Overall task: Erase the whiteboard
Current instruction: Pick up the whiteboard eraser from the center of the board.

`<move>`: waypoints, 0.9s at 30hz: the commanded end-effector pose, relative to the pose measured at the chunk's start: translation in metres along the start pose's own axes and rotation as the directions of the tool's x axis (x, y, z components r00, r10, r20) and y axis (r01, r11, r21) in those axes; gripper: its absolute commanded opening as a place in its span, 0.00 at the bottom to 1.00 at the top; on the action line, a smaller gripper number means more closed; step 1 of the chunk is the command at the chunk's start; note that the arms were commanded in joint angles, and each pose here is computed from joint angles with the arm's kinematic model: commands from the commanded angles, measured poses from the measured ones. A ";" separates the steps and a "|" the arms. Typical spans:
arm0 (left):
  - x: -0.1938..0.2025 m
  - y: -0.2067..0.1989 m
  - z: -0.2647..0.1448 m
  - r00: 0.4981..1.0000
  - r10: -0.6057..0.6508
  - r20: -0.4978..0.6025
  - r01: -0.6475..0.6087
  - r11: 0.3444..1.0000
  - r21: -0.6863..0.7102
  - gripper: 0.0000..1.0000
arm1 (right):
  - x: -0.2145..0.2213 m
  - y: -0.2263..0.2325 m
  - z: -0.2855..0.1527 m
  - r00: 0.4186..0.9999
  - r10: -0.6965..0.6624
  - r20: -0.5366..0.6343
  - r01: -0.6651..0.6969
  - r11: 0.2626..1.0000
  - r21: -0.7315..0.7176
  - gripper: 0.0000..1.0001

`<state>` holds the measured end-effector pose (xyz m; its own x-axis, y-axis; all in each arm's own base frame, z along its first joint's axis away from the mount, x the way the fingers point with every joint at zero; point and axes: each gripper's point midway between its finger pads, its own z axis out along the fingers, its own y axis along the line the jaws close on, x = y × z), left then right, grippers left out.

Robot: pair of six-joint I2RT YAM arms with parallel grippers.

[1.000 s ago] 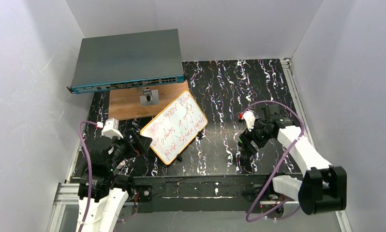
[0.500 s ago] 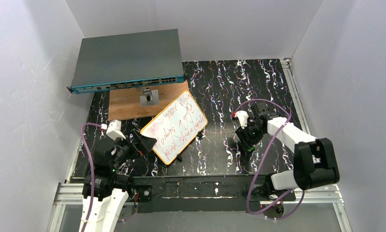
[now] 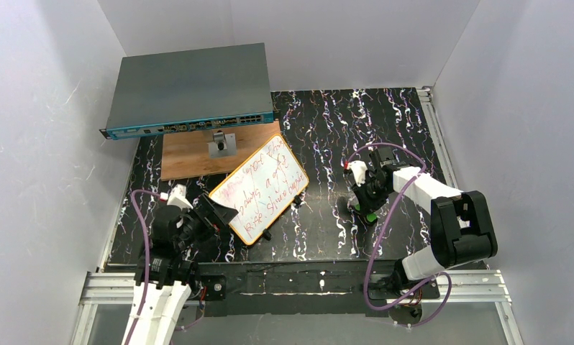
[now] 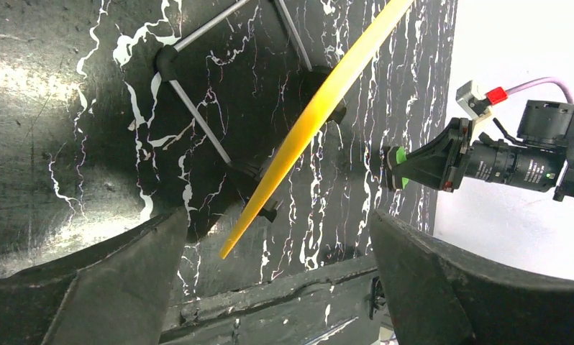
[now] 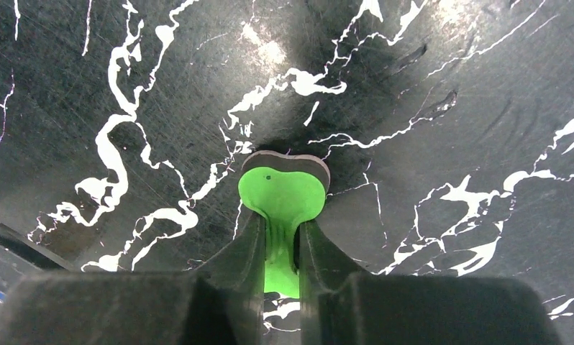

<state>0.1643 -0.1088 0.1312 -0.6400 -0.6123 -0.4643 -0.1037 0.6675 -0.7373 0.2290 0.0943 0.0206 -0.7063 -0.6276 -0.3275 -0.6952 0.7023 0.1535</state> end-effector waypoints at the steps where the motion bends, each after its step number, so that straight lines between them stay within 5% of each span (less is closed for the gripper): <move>1: 0.001 -0.003 0.005 1.000 -0.027 -0.013 0.027 0.999 0.018 0.93 | -0.014 0.001 -0.003 0.999 -0.010 0.039 0.010 1.000 -0.006 0.13; 10: -0.027 -0.004 0.035 0.991 -0.004 0.137 -0.008 0.996 0.088 0.82 | -0.019 0.013 -0.009 0.998 -0.020 0.062 0.024 0.997 -0.067 0.07; 21: -0.027 -0.011 0.053 0.989 0.025 0.148 -0.052 0.981 0.186 0.55 | -0.027 0.022 -0.019 0.993 -0.046 0.108 0.057 0.993 -0.100 0.03; 27: -0.035 -0.025 0.046 0.980 0.044 0.196 -0.092 0.965 0.245 0.54 | -0.026 0.024 -0.019 0.994 -0.043 0.104 0.055 0.992 -0.115 0.03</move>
<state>0.2216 -0.1190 0.1249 -0.5192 -0.6596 -0.5435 0.0511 0.6108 -0.7902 0.2230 0.1134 0.0370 -0.6843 -0.6160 -0.3902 -0.7211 0.6513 0.2363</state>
